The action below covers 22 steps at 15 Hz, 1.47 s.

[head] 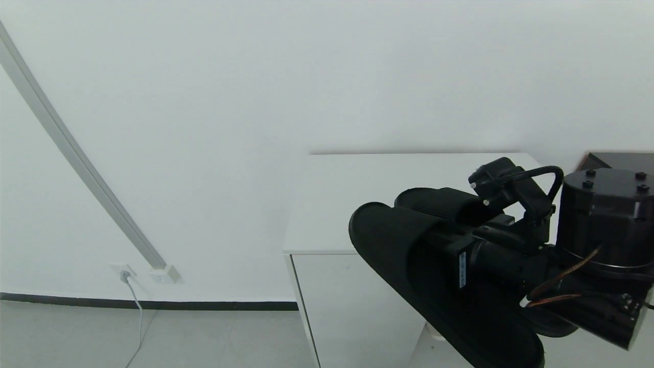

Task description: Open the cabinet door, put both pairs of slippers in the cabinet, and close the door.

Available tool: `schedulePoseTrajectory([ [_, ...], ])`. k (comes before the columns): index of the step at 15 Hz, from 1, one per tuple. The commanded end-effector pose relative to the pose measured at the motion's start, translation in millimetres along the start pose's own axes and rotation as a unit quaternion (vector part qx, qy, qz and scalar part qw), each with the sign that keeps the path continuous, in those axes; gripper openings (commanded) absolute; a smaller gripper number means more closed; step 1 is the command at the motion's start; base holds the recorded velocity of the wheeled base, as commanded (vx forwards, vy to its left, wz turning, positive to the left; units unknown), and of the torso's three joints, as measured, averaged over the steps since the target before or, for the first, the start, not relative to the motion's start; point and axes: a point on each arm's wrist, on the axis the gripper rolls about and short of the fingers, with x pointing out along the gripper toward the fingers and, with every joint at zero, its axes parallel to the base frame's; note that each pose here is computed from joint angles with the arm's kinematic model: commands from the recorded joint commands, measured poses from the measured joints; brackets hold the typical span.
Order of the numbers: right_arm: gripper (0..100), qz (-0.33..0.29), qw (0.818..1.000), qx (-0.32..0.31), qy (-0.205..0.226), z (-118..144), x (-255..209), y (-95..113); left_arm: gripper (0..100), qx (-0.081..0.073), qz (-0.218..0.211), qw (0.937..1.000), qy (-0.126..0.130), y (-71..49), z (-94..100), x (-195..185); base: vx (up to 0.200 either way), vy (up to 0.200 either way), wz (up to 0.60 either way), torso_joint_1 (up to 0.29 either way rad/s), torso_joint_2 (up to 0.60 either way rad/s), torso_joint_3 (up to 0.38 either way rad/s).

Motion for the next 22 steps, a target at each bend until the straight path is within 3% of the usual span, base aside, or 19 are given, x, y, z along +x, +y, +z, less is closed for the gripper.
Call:
schedulePoseTrajectory([
  [1, 0, 0.003, 1.000, 0.001, -0.009, 3.2, -7.6, -0.4, 0, 0.000, 0.000, 1.0000, 0.001, 0.0, -0.1, 0.1, 0.000, 0.000, 0.00, 0.000, 0.00, 0.000],
  [9, 0, 0.005, 1.000, -0.004, 0.005, -3.3, -2.5, 2.6, 0, -0.001, 0.000, 1.0000, 0.000, 0.0, 0.3, 0.0, 0.000, 0.000, 0.00, 0.000, 0.00, 0.000],
  [18, 0, 0.008, 1.000, -0.009, 0.012, -8.0, -3.4, 5.0, 0, -0.001, 0.000, 1.0000, 0.000, 0.0, 0.3, 0.0, -0.200, 0.000, 0.00, 0.003, 0.00, 0.002],
  [22, 0, 0.011, 1.000, -0.010, 0.017, -11.0, -0.2, 5.8, 0, -0.002, 0.001, 1.0000, 0.000, 0.0, 0.3, 0.0, 0.000, 0.000, 0.00, 0.000, 0.00, 0.000],
])
